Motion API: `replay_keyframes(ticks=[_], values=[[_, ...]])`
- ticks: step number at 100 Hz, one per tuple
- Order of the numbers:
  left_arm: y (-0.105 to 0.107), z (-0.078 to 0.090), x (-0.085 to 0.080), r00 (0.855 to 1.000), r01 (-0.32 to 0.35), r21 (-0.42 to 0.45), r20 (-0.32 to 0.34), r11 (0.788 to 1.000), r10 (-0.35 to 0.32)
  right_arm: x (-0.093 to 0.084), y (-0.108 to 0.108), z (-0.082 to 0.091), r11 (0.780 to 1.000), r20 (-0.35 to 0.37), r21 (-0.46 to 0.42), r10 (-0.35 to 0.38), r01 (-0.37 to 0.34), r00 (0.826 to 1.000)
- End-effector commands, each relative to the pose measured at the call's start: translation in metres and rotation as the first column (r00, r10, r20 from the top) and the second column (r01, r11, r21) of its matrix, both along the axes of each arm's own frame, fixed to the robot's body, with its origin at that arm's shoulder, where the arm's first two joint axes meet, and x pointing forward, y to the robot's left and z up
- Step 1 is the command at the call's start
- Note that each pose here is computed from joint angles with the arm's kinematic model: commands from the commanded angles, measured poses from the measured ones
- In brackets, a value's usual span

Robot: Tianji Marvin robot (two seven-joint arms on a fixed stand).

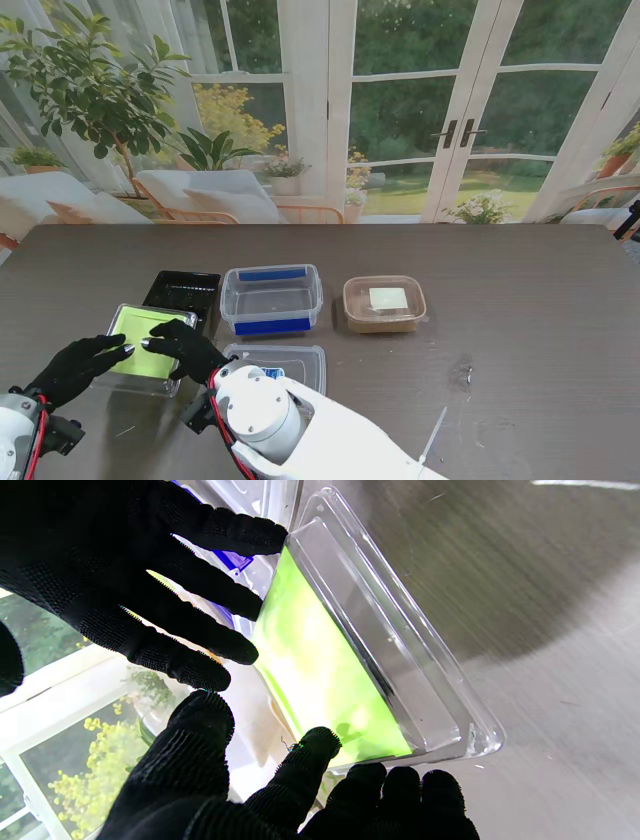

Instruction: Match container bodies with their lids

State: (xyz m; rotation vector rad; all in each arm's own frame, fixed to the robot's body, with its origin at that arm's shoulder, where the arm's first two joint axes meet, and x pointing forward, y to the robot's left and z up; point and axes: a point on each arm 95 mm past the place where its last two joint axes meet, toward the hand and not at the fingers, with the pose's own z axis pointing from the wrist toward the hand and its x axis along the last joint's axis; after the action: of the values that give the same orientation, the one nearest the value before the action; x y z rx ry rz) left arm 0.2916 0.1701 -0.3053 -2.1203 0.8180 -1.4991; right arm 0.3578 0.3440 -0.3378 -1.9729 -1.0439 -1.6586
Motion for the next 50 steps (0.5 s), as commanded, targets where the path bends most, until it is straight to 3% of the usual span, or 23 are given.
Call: replay_keyframes(ticks=[1,50], values=[[-0.009,0.0,0.004,0.999,0.035,-0.027,-0.014,0.999,-0.035,0.002,0.011,0.018,0.999,0.014,0.037,0.021,-0.022,1.0],[-0.01,0.003,0.048,1.0,0.009,-0.082,-0.007,0.997,-0.01,0.045,0.017,0.035,1.0,0.026,0.006,-0.011,0.01,1.0]])
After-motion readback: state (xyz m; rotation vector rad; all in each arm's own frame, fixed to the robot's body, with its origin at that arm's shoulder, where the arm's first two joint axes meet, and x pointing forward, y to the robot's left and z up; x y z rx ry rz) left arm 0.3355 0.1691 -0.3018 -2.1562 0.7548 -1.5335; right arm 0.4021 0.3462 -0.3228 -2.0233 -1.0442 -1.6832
